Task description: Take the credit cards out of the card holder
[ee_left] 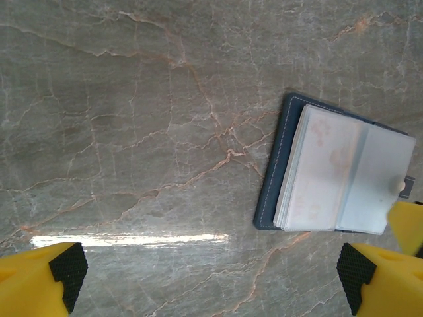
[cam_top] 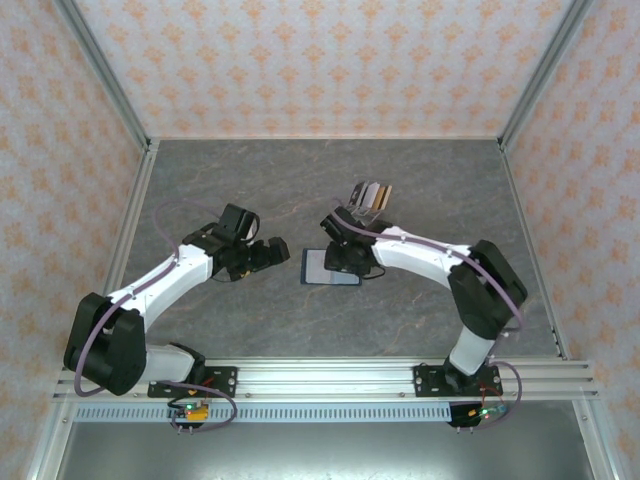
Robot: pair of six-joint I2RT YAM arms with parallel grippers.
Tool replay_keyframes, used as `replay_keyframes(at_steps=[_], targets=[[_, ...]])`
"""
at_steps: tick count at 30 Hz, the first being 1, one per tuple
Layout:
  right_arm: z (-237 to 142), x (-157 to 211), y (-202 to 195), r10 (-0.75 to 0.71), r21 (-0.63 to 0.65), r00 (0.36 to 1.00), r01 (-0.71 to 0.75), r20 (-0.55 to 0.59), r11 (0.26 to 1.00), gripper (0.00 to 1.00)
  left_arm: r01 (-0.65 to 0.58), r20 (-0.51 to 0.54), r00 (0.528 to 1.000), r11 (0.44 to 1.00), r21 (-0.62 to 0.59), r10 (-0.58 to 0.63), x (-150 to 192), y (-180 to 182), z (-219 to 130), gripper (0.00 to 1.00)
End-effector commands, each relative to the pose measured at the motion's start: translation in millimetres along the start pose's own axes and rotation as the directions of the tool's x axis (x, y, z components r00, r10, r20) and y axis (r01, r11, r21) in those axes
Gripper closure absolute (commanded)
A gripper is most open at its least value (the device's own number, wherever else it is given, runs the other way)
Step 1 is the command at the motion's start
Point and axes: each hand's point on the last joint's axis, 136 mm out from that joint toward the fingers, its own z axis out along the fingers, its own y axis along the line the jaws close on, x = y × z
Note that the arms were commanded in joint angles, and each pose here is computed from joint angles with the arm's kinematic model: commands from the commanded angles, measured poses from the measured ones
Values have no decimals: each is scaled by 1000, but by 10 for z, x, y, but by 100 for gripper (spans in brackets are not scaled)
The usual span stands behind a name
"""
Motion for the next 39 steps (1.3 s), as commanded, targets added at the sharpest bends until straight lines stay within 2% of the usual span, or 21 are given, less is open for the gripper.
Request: replay_keyframes(at_steps=[1,7,11,16,19,32,39], targets=[[58,-109,128,-42,8,999,41,25,999,51,44,-8,999,998,-41,-44,48,132,-9,0],[241,-93,131,-81,46,997,81,-15,996,54,59,-29,998,998,-2,-59,66,58,33,0],[344,-38,46,-93,86,995,96,-41,992,57,60,-49,997,998,36,-58,76,-27,83,5],[433,28,-58,-96,121,994,102,-61,987,61,56,-85,995,993,101,-48,105,-185,169,28],[450,49,-93,-91,122,994,99,-64,988,66,54,-101,994,989,141,-40,122,-312,219,39],[439,79,-100,-39,26,996,41,-83,999,78,-6,-182,982,979,203,44,284,-801,587,60],[432,74,-103,-19,-11,996,18,-88,1000,82,-9,-217,974,975,220,58,303,-903,743,66]])
